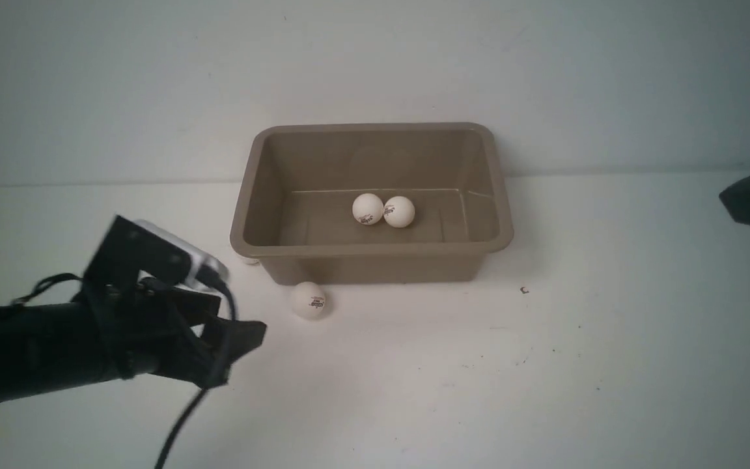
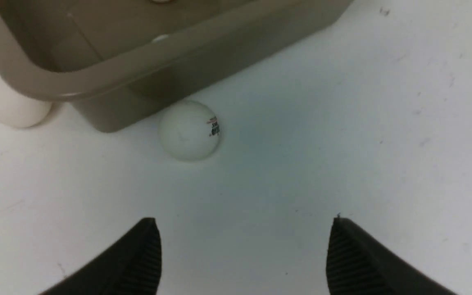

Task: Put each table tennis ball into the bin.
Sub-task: Use the left arm to clamp the table tennis ball closest to it

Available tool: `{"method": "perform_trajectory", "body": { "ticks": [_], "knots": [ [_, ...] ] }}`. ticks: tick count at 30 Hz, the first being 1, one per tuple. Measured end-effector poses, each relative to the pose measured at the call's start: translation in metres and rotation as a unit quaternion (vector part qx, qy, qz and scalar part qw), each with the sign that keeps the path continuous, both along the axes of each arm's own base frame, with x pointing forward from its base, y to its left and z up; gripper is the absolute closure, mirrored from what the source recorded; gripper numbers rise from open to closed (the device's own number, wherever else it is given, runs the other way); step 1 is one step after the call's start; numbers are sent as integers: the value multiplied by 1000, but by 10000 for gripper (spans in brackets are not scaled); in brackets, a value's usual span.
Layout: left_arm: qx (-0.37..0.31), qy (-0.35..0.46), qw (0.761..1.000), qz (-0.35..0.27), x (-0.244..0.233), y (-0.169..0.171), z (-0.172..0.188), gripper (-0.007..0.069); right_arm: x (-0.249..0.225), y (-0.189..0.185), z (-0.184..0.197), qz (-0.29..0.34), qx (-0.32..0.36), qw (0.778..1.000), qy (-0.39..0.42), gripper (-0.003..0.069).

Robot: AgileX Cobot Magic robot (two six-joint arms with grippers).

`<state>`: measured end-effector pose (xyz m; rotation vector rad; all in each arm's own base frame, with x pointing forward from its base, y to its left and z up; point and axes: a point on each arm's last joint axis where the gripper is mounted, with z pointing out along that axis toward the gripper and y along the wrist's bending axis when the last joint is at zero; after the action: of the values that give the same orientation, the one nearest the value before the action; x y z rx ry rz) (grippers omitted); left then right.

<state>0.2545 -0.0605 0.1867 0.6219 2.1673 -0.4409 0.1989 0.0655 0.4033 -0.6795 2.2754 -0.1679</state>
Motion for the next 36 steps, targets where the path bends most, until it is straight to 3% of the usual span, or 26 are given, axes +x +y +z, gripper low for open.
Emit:
{"method": "perform_trajectory", "body": {
  "ticks": [4, 15, 24, 36],
  "knots": [
    [40, 11, 999, 7, 13, -11, -9, 137, 0, 0, 0, 0, 0, 1000, -1, 92],
    [-30, 79, 994, 66, 60, -31, -26, 137, 0, 0, -1, 4, -4, 1000, 0, 92],
    [-47, 98, 992, 67, 87, -54, -39, 158, 1, 0, -1, 5, -3, 1000, -3, 92],
    [-42, 111, 988, 96, 91, -52, -46, 158, 1, 0, 0, 6, -6, 1000, -6, 92]
  ]
}}
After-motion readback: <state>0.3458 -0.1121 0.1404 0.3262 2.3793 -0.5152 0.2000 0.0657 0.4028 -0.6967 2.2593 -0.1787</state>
